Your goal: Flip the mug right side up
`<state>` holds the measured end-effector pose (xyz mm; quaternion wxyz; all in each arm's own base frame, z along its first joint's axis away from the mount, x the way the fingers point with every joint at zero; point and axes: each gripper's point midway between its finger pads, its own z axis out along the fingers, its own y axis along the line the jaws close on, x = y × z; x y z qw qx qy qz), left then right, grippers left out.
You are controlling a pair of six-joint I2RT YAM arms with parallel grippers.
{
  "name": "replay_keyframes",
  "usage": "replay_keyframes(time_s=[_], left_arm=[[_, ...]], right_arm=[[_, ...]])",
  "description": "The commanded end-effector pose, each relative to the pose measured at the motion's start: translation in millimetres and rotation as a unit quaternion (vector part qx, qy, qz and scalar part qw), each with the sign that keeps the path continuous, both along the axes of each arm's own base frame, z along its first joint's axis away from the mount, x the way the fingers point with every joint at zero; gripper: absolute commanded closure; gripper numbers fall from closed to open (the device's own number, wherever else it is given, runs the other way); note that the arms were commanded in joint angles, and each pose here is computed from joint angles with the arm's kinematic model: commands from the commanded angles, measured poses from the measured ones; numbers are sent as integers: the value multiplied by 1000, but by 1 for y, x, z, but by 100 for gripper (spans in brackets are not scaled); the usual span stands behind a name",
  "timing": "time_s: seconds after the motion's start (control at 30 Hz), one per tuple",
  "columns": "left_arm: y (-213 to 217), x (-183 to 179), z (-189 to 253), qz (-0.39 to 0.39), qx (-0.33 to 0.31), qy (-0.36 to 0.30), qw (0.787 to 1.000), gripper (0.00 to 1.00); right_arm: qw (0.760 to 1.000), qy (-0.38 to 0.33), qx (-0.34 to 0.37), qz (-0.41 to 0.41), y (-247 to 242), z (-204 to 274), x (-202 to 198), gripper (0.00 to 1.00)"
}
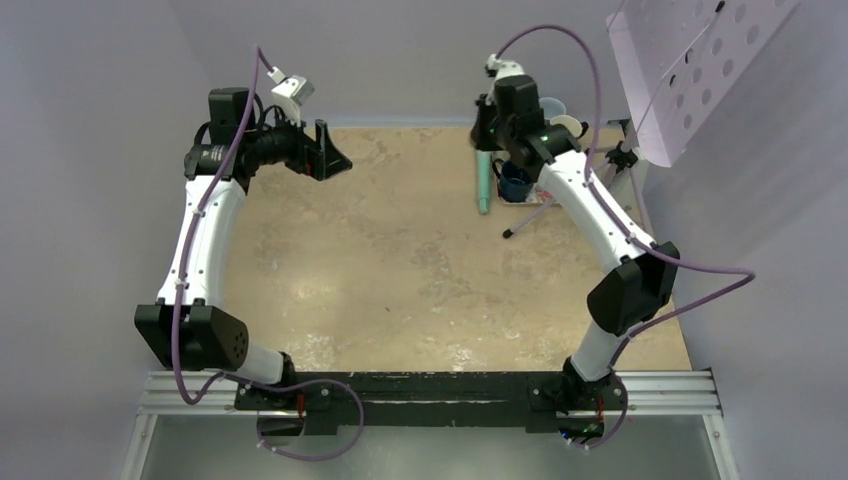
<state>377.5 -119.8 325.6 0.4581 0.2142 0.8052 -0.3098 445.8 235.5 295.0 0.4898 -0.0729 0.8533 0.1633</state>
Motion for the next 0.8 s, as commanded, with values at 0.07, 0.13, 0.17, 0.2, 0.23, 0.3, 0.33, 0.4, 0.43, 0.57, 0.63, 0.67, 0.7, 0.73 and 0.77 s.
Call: replay_keyframes(time_s=[0.07,0.13,0.17,0.2,0.23,0.3,0.33,0.4,0.43,0.57,0.63,0.67,0.7,0.73,0.77], left_arm=[[7,-17,-15,1,33,-4,999,0],[8,-19,-22,0,35,2,999,0],[8,-21,-25,-2,36,5,999,0],[7,-23,-28,-4,37,9,999,0],[8,-24,-31,-4,37,12,999,0],[8,-27,-36,-6,39,16,999,0],[8,-27,-39,-6,40,19,999,0],[8,-28,-42,-7,42,21,999,0],[8,-29,-43,-9,43,21,999,0],[9,-27,-44,-8,45,22,999,0],[9,-27,-45,-9,46,22,999,0],[9,-27,-45,-8,47,22,999,0],[9,-28,-46,-8,47,23,999,0],[9,-28,-47,-8,48,24,999,0],[9,-27,-47,-8,48,25,999,0]], right_arm=[[980,10,-107,-168,-110,-11,48,100],[975,26,-118,-187,-125,-21,60,100],[972,38,-124,-197,-133,-30,66,100],[969,43,-126,-206,-141,-32,69,100],[967,53,-131,-213,-148,-40,71,100],[961,65,-139,-230,-162,-49,73,100],[957,70,-144,-240,-171,-54,72,100],[952,80,-151,-253,-183,-62,71,100],[950,87,-154,-257,-188,-67,70,100],[944,113,-165,-262,-196,-86,65,100],[942,124,-170,-263,-199,-96,62,100],[941,130,-171,-263,-201,-101,61,100],[940,135,-171,-264,-203,-106,60,100],[939,141,-170,-265,-206,-110,60,100],[938,146,-169,-266,-209,-114,60,100]])
